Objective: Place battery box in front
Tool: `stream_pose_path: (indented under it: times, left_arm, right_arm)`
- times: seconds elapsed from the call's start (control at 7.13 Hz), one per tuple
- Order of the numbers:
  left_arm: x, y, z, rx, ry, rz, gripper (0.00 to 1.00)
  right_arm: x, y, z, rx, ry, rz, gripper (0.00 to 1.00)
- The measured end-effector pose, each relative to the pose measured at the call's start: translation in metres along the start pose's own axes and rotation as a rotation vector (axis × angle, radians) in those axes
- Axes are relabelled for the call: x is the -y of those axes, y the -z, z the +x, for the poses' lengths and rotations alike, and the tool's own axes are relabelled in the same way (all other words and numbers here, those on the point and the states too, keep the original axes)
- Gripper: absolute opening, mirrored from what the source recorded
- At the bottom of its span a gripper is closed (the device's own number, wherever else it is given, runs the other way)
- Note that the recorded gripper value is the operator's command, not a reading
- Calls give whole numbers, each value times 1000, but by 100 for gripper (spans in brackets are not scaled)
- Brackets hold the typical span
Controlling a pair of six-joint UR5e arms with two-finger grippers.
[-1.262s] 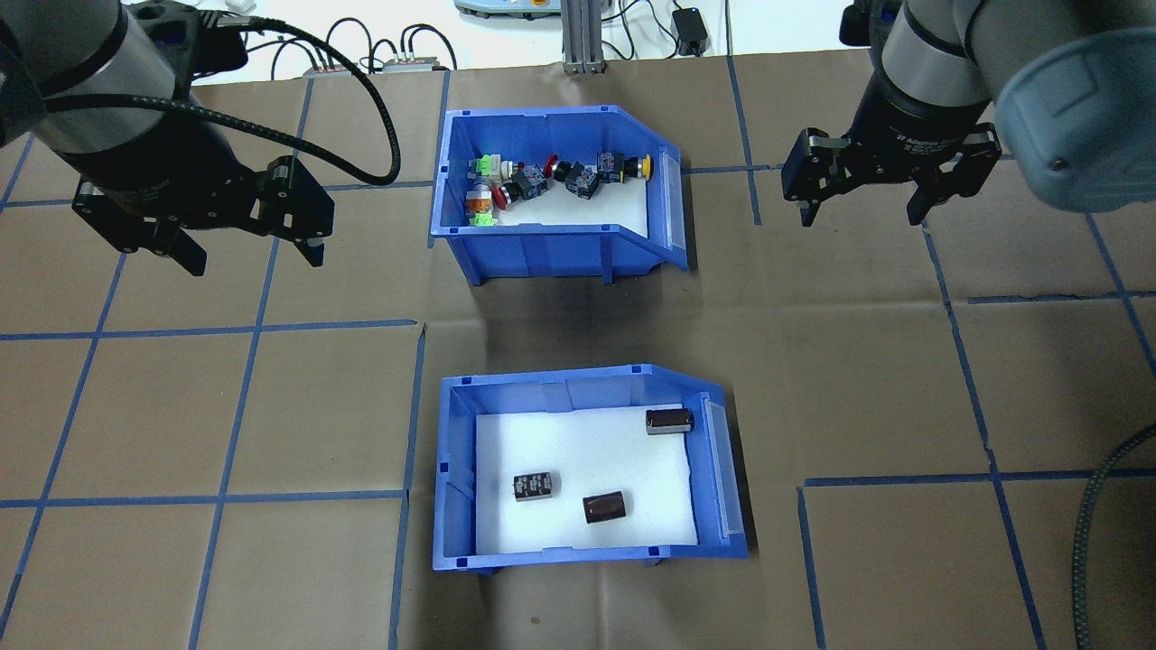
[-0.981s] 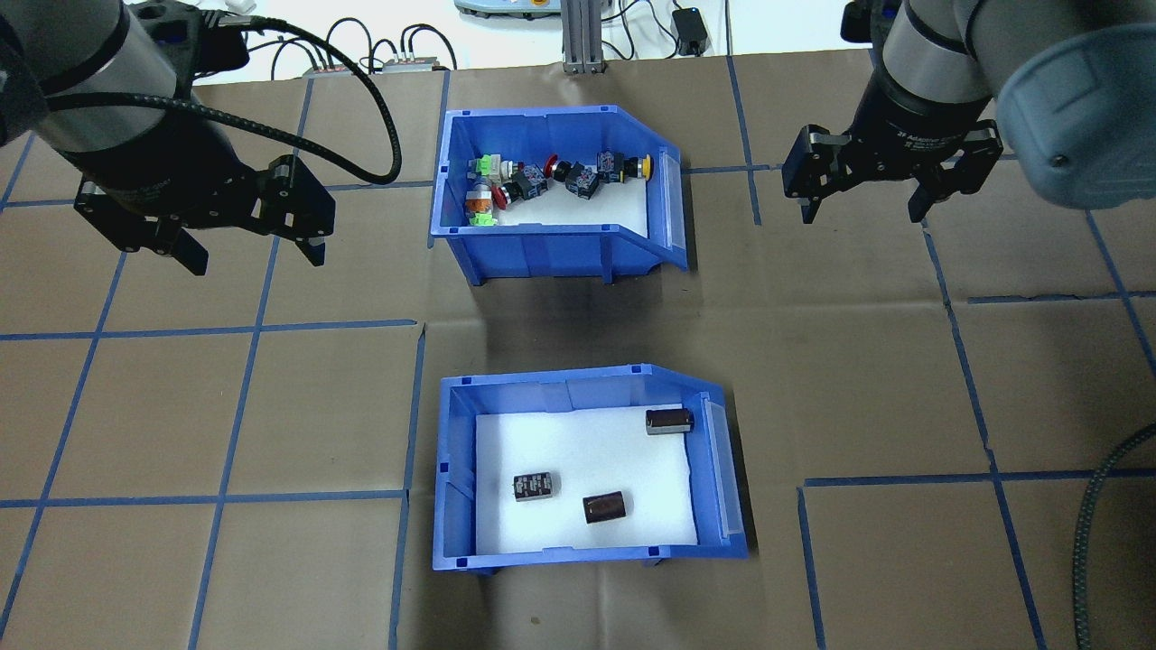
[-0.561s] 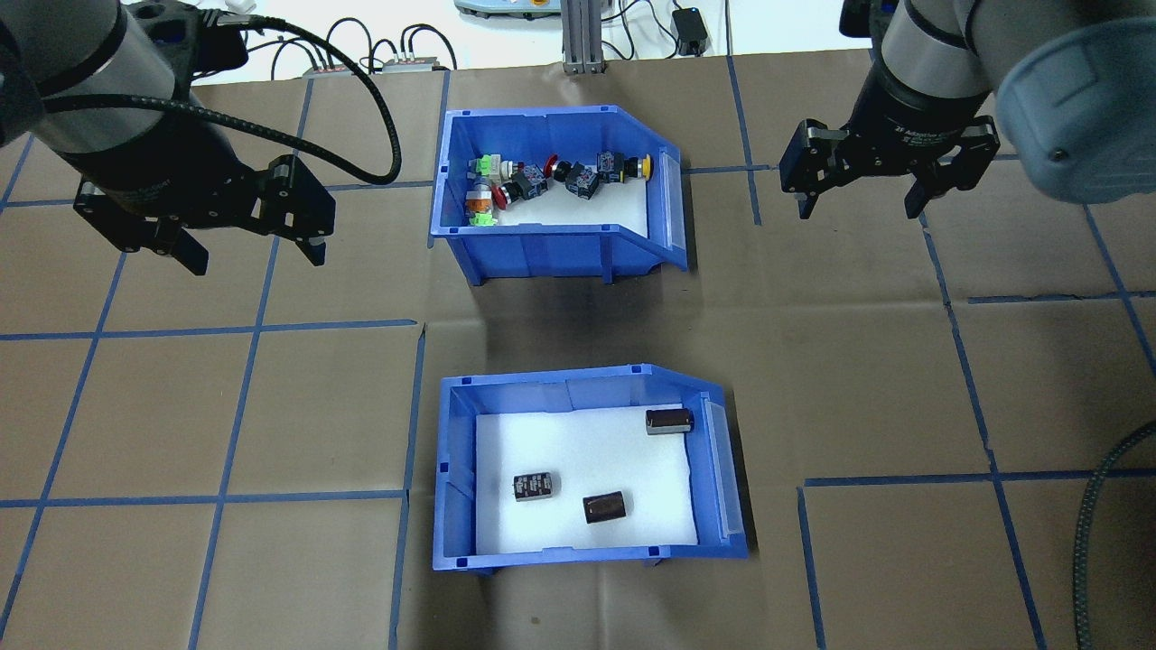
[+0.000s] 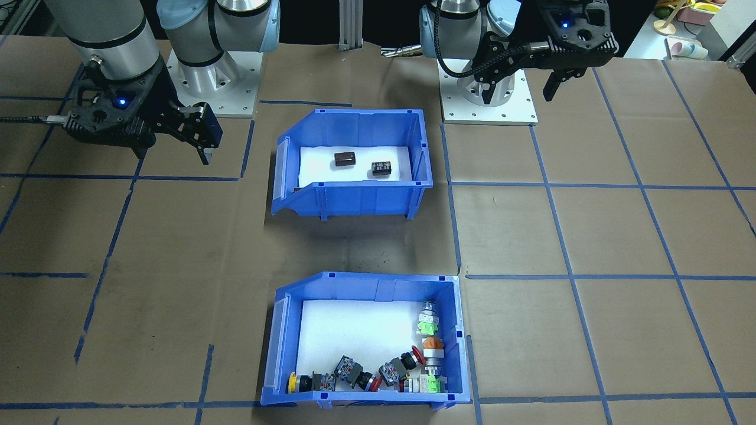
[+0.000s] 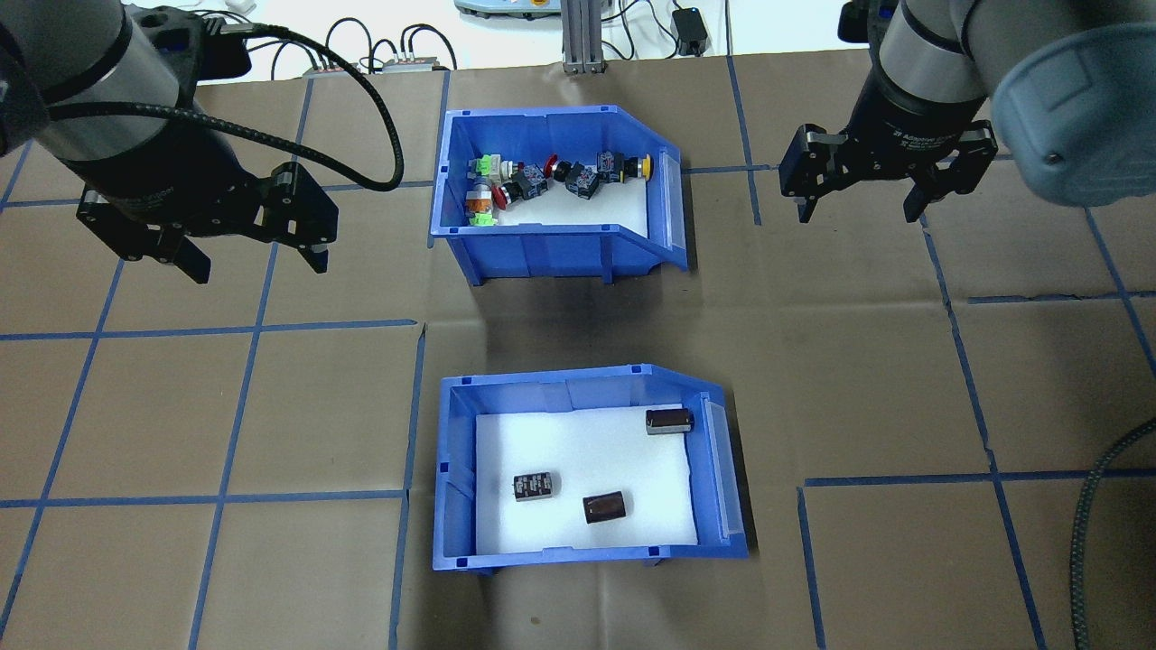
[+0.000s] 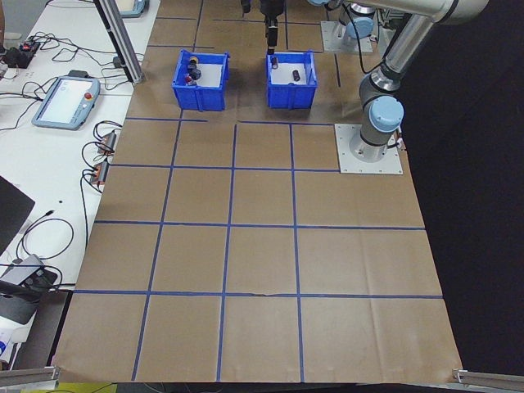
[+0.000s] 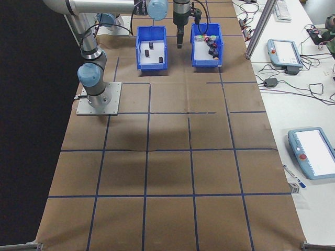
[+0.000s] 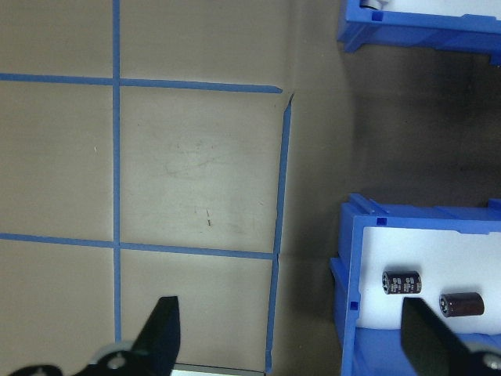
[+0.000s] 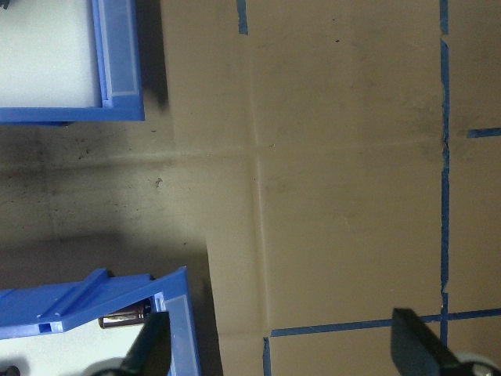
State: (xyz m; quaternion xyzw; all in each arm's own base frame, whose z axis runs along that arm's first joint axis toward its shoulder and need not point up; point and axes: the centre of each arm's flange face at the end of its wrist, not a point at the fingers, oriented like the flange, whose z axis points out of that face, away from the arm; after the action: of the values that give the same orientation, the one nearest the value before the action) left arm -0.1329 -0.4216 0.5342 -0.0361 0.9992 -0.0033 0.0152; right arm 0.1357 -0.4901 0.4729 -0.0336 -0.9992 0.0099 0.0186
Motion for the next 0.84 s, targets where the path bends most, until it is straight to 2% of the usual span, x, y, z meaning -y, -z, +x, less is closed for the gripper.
stream_pose_path:
  times: [0.14,0.28,0.42,0.56,0.7,0.84]
  left_arm:
    - [-8,-4,0,0,26,-9,100]
    - [-27,-15,0,1,127,-23,100]
    - [-53,-36,1,-5,323,-53,100]
    - [-76,-59,6,-36,546,-104,99]
    - [-91,-74,16,-66,743,-160,99]
    - [-102,-82,28,-68,894,-197,99]
  right_arm:
    - [0,-1,0,-2,2,-1,100]
    - [0,-1,0,-3,3,-1,100]
    - [0,-1,0,-3,3,-1,100]
    - [0,-1,0,-1,3,-2,100]
    - [0,-1,0,0,3,-3,100]
    - [0,-2,0,0,3,-5,100]
